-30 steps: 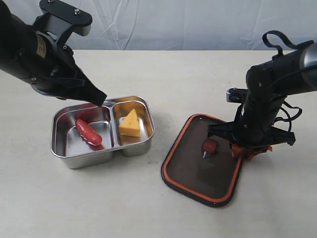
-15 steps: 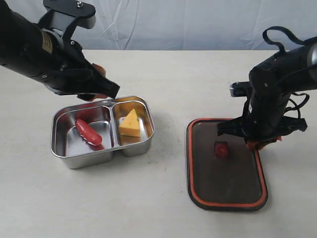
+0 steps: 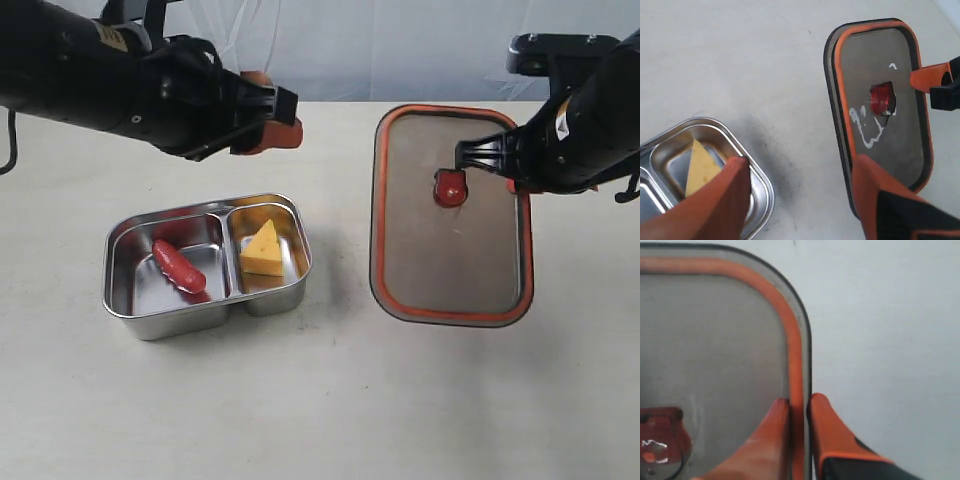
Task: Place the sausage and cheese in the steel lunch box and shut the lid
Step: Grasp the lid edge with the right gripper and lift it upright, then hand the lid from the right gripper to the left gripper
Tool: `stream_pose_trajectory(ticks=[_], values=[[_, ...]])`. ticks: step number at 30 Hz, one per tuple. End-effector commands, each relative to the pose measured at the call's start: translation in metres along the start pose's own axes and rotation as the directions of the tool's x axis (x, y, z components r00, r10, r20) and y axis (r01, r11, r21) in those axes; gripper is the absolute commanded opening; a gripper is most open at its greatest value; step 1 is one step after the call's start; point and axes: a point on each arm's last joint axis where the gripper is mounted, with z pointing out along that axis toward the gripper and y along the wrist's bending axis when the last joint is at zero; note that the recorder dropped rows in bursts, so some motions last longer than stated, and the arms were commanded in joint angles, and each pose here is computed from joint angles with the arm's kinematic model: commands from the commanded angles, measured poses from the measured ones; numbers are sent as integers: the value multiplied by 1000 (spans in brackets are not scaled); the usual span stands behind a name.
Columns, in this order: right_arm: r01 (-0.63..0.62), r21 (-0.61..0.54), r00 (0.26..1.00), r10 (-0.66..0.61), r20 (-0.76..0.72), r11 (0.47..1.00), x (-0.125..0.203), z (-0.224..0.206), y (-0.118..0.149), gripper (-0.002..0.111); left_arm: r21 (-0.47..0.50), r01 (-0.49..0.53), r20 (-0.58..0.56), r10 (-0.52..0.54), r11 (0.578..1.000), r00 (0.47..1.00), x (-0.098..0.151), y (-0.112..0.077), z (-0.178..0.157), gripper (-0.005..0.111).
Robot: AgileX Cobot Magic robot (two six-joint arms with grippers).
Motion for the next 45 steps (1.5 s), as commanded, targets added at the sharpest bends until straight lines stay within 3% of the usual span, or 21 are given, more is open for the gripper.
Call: stream_pose_trajectory(ticks=[1,6,11,26,37,39,44,45], values=[[-74,-92,994,80,72,993,-7,-10,4,0,68,57,12,-58,996,998,-5,4,-6,57],[-121,-195,982,146,118,973,-13,-12,12,0,169,62,-18,-60,984,998,-7,5,-10,57],[-131,-263,976,171,135,956,-16,-13,18,0,208,18,-27,-12,978,1000,-6,6,-12,57],[-91,-442,985,146,90,892,-13,-19,36,0,188,-69,-21,74,980,997,-5,8,-11,57],[-29,-620,989,113,97,784,-12,-39,50,0,183,-81,-28,88,980,996,-4,8,-11,57],[-8,-646,988,104,111,763,-12,-43,52,0,188,-80,-34,88,979,996,-4,8,-11,50],[5,-673,992,82,98,740,-10,-45,55,0,189,-80,-36,88,979,995,-4,8,-11,2],[8,-674,992,77,96,738,-10,-45,55,0,189,-83,-36,91,979,995,-3,8,-11,1]])
